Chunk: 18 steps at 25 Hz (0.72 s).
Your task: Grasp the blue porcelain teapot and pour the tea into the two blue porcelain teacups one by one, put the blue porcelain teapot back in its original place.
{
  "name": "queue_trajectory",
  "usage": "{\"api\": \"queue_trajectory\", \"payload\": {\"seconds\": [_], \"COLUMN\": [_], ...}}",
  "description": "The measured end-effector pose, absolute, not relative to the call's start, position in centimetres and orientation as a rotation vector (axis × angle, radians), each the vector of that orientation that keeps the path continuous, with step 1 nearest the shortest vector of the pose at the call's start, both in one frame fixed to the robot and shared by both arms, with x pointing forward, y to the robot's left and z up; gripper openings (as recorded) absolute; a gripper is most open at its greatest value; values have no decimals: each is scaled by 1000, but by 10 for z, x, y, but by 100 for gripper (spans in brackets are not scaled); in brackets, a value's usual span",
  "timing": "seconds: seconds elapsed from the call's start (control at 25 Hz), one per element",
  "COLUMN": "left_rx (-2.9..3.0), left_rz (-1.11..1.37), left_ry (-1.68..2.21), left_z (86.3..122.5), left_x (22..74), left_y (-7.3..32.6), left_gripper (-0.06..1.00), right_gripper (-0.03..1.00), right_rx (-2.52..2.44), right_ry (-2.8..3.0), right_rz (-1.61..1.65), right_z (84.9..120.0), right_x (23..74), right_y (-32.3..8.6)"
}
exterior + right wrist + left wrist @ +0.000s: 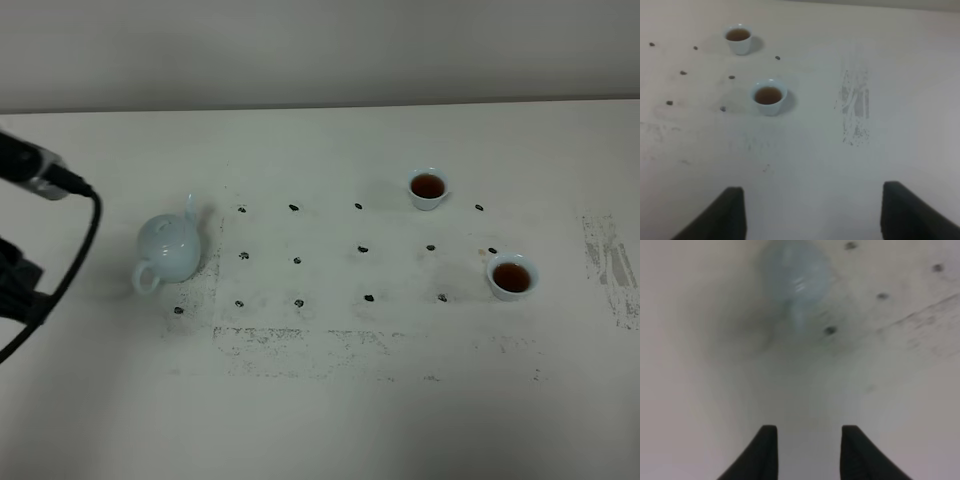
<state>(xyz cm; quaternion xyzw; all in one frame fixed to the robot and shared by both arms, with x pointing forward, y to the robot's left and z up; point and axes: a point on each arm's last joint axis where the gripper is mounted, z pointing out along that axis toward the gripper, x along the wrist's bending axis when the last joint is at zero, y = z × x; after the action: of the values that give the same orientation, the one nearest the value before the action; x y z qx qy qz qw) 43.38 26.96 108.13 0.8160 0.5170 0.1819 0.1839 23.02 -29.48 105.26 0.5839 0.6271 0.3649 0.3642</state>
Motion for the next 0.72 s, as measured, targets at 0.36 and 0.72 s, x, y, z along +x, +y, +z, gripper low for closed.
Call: {"api": "queue_trajectory", "payload": {"seconds": [0.36,0.72], "left_rx": [2148,2006], "left_rz": [645,564], "left_ry": [1637,1714], "left_z": [1068,1053], "left_x": [348,285], "left_y": [302,295], "left_gripper": [30,30], "right_gripper": [59,59], "right_rx": [1502,1502], "right_ry": [1613,1613], "right_rz": [939,939], "right_z": [1053,1053], "right_x": [230,230], "right_y": [-295,-295]}}
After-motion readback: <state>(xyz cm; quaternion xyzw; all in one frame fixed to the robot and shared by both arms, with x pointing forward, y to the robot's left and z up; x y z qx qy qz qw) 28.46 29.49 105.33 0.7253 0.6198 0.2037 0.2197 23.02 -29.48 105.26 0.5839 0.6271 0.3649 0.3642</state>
